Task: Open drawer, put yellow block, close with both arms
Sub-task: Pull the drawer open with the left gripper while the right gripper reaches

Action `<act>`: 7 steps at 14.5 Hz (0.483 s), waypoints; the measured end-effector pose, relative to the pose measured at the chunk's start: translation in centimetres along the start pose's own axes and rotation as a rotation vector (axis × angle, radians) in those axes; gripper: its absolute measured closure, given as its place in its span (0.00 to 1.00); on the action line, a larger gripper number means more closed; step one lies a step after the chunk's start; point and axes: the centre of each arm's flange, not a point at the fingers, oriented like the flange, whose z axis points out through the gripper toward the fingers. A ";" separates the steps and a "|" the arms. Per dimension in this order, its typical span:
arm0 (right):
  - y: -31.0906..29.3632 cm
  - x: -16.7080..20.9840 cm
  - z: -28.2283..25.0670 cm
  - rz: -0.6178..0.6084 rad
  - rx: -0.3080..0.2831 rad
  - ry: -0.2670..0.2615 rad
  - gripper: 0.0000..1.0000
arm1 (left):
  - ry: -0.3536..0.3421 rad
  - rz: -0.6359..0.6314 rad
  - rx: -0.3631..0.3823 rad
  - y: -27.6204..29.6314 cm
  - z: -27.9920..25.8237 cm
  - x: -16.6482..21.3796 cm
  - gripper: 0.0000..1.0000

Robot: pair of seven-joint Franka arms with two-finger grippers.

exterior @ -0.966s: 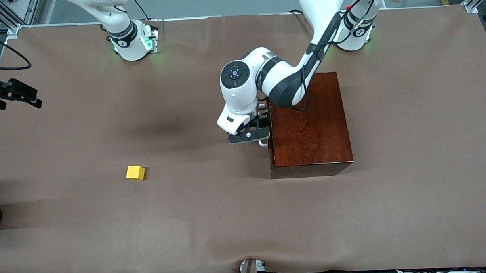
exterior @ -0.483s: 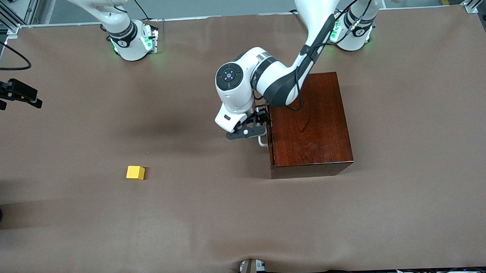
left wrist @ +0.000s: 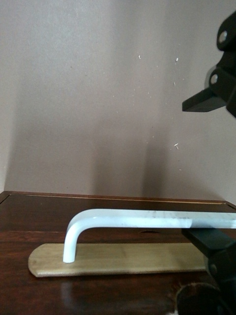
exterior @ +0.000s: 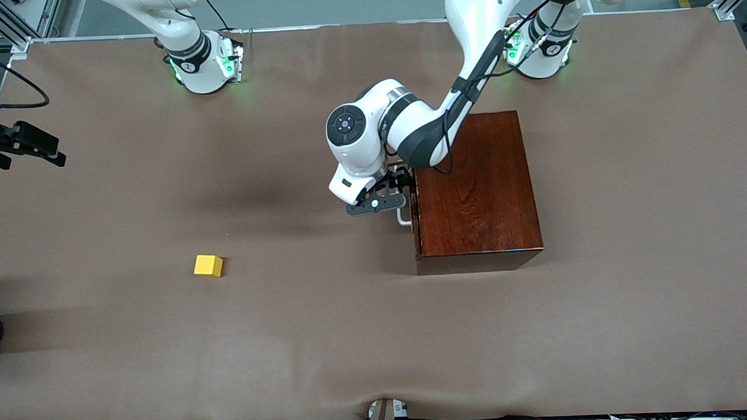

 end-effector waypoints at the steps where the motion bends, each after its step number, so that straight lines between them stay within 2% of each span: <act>1: -0.1 0.0 0.0 -0.001 0.000 0.000 0.00 | 0.002 0.000 -0.002 0.0 0.1 0.0 0.00; 7: -0.6 0.2 0.4 -0.012 0.000 -0.008 0.00 | 0.034 -0.006 -0.046 0.9 0.2 0.0 0.00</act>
